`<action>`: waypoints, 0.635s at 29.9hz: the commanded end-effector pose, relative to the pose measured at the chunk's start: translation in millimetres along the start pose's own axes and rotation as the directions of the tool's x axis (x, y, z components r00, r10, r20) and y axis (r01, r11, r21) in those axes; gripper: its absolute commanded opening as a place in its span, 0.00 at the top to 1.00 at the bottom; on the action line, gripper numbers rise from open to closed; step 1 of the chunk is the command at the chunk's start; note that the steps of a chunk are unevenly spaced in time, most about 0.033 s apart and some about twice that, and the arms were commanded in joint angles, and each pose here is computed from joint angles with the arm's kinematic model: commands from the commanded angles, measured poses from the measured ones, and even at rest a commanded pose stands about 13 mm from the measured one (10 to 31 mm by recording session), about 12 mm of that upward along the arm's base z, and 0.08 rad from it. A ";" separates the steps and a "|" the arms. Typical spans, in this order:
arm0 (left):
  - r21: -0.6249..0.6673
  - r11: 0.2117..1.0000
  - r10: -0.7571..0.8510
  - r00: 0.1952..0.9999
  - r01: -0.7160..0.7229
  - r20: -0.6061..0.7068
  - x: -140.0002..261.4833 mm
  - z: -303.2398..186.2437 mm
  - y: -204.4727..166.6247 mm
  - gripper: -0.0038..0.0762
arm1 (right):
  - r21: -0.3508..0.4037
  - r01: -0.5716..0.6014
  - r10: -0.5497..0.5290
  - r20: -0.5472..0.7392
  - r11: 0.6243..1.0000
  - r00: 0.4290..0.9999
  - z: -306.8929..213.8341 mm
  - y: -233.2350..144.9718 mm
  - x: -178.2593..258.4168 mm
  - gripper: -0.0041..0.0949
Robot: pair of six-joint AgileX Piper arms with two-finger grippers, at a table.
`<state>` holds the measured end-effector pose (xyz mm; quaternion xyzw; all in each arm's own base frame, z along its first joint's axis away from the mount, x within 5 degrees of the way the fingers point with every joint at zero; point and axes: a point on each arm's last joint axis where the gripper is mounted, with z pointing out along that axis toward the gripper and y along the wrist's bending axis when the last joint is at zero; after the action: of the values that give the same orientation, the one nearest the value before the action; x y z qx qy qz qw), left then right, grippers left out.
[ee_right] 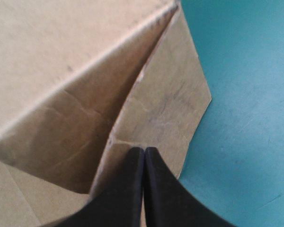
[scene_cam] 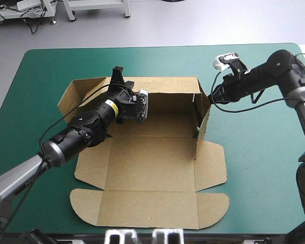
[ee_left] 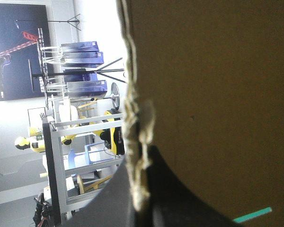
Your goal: Fold the box
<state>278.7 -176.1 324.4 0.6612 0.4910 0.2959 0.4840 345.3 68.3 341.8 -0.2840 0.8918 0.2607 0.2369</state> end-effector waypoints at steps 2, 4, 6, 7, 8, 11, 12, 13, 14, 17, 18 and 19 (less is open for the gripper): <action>-0.065 0.997 -0.034 0.999 0.036 0.033 -2.1 -12.7 18.7 0.97 | -0.049 0.087 -0.086 0.016 0.995 0.996 -6.8 14.1 7.5 0.98; -0.064 0.997 -0.042 0.998 0.044 0.036 -2.4 -12.7 18.6 0.97 | -0.073 0.112 -0.110 0.029 0.991 0.994 -2.4 12.8 11.1 0.98; -0.063 0.997 -0.046 0.998 0.048 0.037 -2.4 -12.7 18.5 0.97 | -0.083 0.118 -0.112 0.075 0.989 0.991 -1.3 8.8 12.5 0.98; -0.063 0.997 -0.046 0.998 0.048 0.037 -2.4 -12.7 18.5 0.97 | -0.083 0.134 -0.126 0.093 0.987 0.988 -0.3 7.7 13.2 0.98; -0.060 0.997 -0.055 0.998 0.057 0.035 -2.3 -12.7 18.3 0.97 | -0.080 0.142 -0.132 0.116 0.987 0.984 0.4 4.9 15.0 0.98; -0.049 0.994 -0.096 0.994 0.098 0.043 -3.2 -12.7 17.4 0.97 | -0.053 0.198 -0.186 0.178 0.979 0.966 3.3 4.8 22.9 0.98; -0.049 0.994 -0.096 0.994 0.098 0.043 -3.2 -12.7 17.4 0.97 | -0.035 0.210 -0.199 0.195 0.977 0.960 4.7 5.6 26.8 0.98; -0.050 0.995 -0.090 0.995 0.092 0.044 -3.8 -12.9 17.4 0.97 | -0.011 0.228 -0.220 0.214 0.974 0.952 5.4 6.0 29.5 0.98; -0.050 0.995 -0.079 0.996 0.081 0.048 -5.3 -13.1 17.1 0.97 | 0.012 0.239 -0.234 0.239 0.971 0.942 6.1 7.3 33.4 0.98; -0.049 0.998 -0.031 0.998 0.033 0.055 -10.1 -14.1 16.2 0.97 | 0.082 0.270 -0.282 0.296 0.959 0.913 7.8 12.1 47.9 0.98; -0.049 0.998 -0.028 0.998 0.031 0.063 -12.3 -14.6 15.9 0.97 | 0.102 0.284 -0.301 0.312 0.954 0.901 7.6 14.5 52.6 0.98; -0.049 0.998 -0.026 0.997 0.030 0.070 -14.1 -14.9 15.7 0.97 | 0.115 0.292 -0.314 0.325 0.949 0.892 7.4 16.5 55.9 0.98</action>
<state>275.8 -179.2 322.8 0.6579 0.5042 0.2809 0.4837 308.2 63.6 288.9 -0.3661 0.8214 0.2512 0.3580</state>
